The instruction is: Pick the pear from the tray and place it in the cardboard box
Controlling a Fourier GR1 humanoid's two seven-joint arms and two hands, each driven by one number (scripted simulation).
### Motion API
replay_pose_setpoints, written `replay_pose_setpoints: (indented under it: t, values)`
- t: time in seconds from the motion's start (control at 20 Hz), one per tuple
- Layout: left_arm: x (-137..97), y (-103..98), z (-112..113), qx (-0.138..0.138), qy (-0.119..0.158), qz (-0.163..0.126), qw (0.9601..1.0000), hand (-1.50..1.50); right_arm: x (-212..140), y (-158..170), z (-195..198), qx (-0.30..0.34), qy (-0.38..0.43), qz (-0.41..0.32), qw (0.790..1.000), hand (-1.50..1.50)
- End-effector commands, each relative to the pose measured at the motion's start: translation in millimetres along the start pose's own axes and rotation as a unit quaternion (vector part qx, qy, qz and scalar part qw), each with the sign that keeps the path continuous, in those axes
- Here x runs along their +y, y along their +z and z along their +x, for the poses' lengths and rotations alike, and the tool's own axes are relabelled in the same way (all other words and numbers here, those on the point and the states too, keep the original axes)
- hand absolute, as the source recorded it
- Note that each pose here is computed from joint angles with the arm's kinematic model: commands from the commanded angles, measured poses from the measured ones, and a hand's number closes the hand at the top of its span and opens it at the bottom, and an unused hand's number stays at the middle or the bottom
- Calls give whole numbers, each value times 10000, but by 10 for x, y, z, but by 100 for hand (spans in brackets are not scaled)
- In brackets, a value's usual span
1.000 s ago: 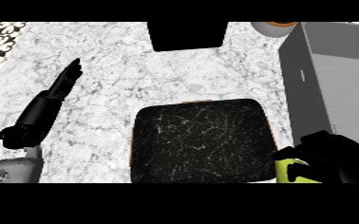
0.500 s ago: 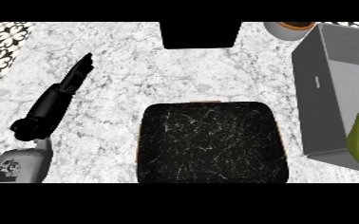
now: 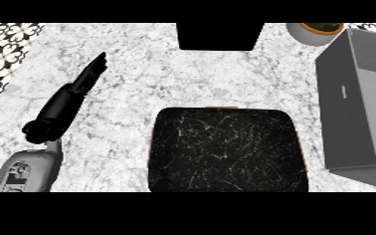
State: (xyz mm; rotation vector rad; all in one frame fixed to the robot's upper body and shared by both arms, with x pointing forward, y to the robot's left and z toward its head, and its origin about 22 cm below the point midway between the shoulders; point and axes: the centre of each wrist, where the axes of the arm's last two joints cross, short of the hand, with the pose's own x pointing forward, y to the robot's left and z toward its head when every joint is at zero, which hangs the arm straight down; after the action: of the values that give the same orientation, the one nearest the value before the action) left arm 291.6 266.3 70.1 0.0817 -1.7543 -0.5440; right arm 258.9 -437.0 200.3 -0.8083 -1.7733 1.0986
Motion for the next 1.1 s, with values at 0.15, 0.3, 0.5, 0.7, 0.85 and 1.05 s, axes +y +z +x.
replay_pose_setpoints:
  t: [0.15,0.3,0.5,0.7,0.85,1.05]
  values:
    - [-46,-121,70,-80,57,-122,9999,0,32,-38,-457,639,360,1589,9846,150]
    - [-95,-100,-29,-99,8,-82,9999,0,-133,-7,-694,584,321,1778,9818,150]
    - [-92,-160,132,-108,73,-77,9999,0,14,17,-839,759,708,2479,9632,150]
    - [-102,35,-41,-48,100,-109,9999,0,-111,126,-1008,424,318,2963,9536,-150]
    - [-105,-120,18,-82,46,-69,9999,0,101,-65,-1012,-9,-83,2898,9570,-150]
    - [-75,-71,-51,19,-10,17,10000,0,268,-109,-1033,-679,-1260,1696,9751,-150]
